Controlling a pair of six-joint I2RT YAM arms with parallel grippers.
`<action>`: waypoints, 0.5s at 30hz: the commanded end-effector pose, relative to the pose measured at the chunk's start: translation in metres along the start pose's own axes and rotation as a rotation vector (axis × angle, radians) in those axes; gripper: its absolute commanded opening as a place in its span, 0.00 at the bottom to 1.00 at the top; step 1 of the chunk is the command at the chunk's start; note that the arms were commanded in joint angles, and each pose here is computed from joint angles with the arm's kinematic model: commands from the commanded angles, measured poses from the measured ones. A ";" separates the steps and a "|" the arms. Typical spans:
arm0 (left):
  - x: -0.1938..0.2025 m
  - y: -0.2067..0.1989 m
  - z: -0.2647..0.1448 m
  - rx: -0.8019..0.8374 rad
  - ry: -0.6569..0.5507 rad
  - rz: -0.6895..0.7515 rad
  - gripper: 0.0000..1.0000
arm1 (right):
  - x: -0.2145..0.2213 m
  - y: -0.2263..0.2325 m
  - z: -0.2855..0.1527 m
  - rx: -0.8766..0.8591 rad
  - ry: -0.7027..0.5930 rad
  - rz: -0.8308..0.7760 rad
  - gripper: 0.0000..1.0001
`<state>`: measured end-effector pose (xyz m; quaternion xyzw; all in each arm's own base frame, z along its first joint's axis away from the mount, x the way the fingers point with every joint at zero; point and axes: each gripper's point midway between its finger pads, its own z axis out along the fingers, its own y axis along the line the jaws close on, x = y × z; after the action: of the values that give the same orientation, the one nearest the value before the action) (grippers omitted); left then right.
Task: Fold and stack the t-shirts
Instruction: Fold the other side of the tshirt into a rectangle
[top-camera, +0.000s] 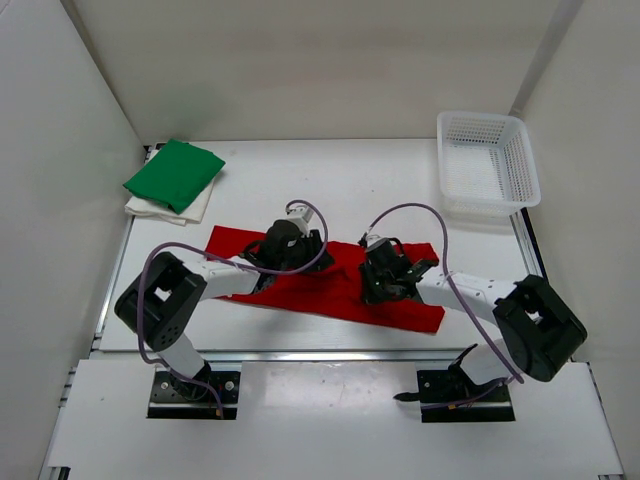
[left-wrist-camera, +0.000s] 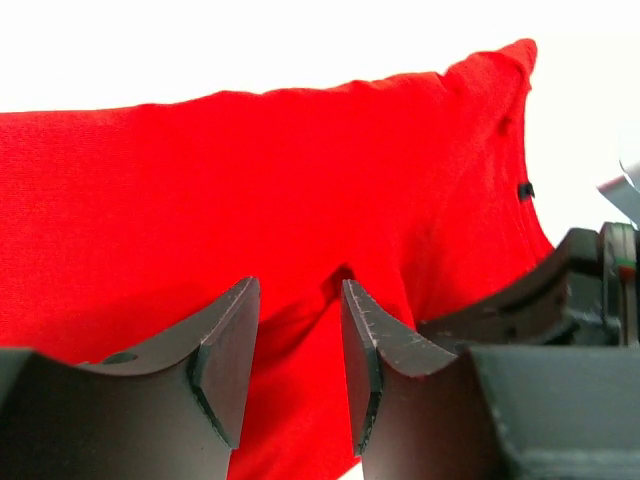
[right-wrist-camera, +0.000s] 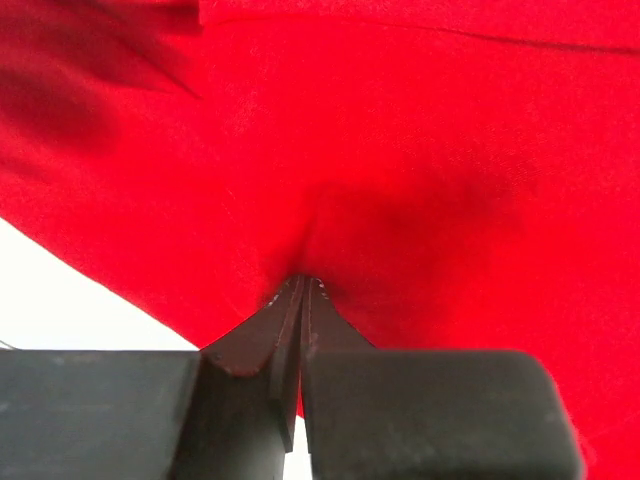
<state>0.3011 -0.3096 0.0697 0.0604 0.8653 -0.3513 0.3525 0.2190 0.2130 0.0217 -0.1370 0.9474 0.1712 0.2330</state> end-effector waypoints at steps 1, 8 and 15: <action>-0.011 0.000 -0.001 0.013 -0.016 -0.005 0.49 | -0.011 -0.003 -0.012 0.035 -0.034 -0.019 0.00; -0.012 -0.007 0.014 0.018 0.008 0.010 0.49 | -0.059 -0.012 -0.038 -0.025 -0.193 0.058 0.02; 0.001 0.068 0.001 -0.095 0.014 -0.138 0.48 | -0.045 -0.070 -0.001 0.061 -0.164 0.220 0.00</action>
<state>0.3215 -0.2854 0.0376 0.0213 0.8831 -0.3371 0.3258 0.2721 0.1645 0.0445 -0.0320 0.9377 0.1769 0.2973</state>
